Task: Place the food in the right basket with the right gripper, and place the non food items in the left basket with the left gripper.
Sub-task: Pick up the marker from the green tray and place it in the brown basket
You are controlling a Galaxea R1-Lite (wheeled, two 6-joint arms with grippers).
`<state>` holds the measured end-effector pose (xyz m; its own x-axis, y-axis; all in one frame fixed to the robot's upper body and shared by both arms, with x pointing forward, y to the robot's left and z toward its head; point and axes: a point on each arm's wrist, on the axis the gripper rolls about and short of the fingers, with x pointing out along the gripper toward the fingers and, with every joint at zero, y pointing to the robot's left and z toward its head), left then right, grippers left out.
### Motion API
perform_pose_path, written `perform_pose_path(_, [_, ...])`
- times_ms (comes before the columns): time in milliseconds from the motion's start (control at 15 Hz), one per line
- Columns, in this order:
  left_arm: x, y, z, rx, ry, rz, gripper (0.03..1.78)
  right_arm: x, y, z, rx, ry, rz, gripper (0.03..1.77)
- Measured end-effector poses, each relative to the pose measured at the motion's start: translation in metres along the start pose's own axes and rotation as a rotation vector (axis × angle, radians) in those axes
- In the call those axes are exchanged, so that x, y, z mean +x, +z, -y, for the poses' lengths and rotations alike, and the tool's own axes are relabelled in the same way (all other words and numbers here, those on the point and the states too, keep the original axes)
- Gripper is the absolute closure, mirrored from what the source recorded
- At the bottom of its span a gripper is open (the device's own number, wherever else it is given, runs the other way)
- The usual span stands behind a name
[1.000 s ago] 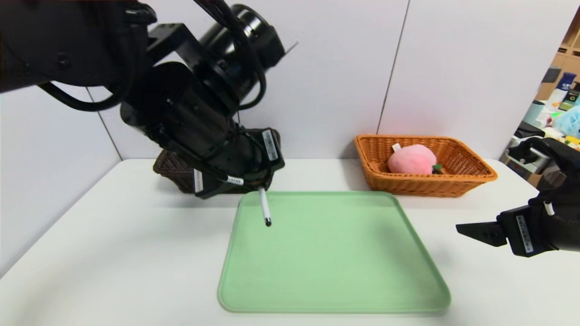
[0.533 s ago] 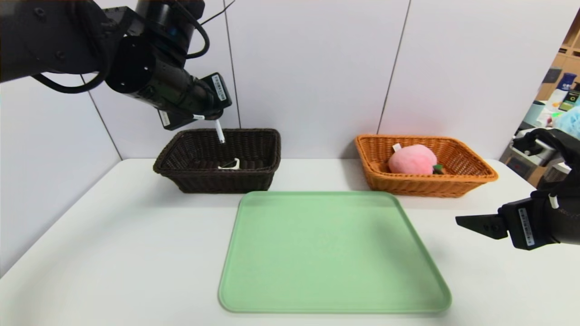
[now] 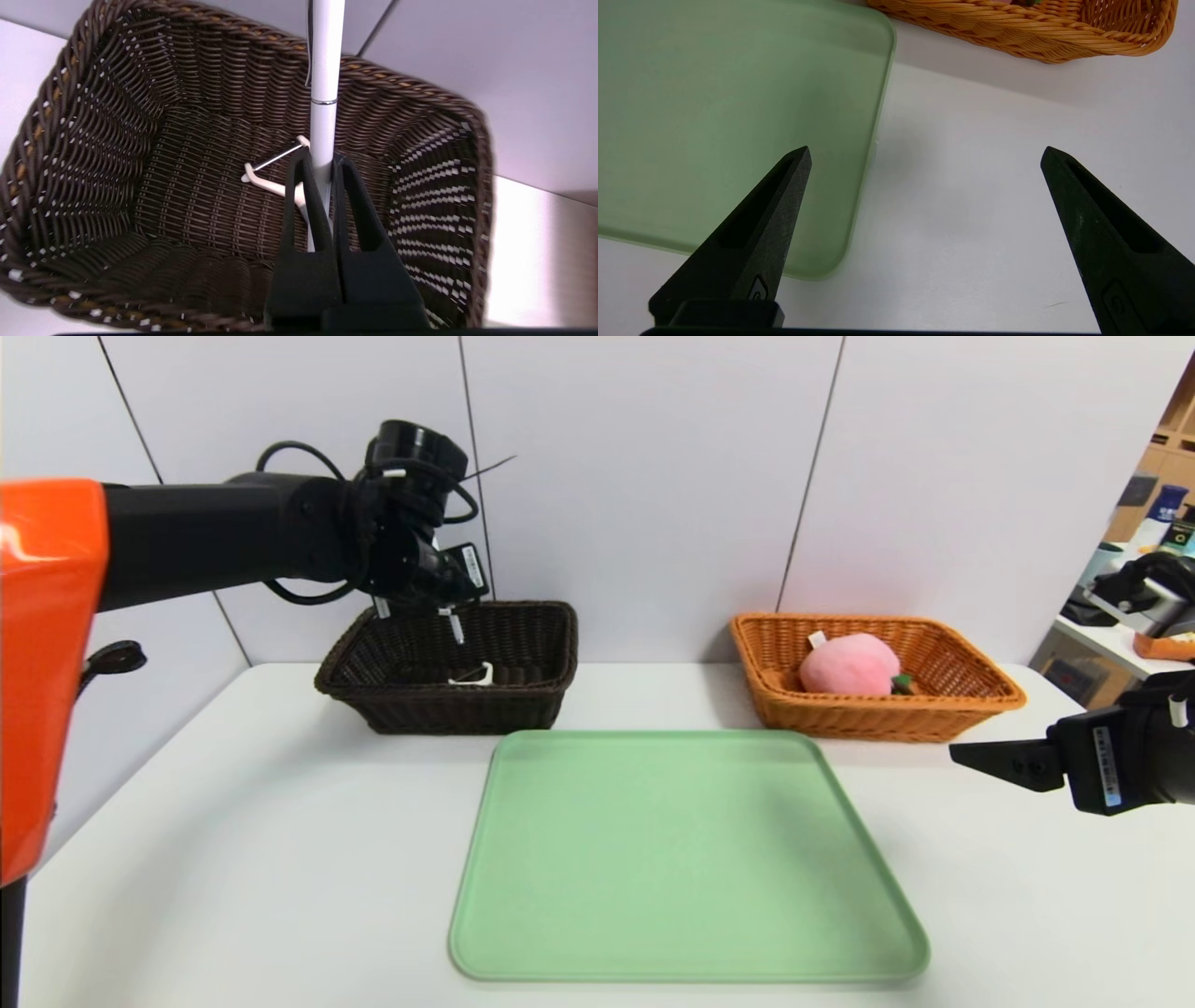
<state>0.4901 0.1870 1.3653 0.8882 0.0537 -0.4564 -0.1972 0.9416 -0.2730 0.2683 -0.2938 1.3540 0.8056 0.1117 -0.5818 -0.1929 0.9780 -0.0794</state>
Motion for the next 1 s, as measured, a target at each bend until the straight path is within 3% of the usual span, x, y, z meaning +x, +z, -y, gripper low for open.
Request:
perform_pose_path(333, [0.033, -0.018, -0.006, -0.008, 0.056, -0.044, 1.76, -0.001, 0.0, 0.0, 0.001, -0.002, 0.002, 0.1])
perform_pose_path(800, [0.038, -0.022, -0.008, -0.013, 0.071, -0.061, 1.76, 0.001, -0.004, 0.0, -0.002, 0.0, -0.019, 0.1])
perform_pose_path(1000, [0.038, -0.023, -0.009, -0.009, 0.087, -0.062, 1.19, 0.001, -0.005, 0.0, -0.002, 0.0, -0.024, 0.1])
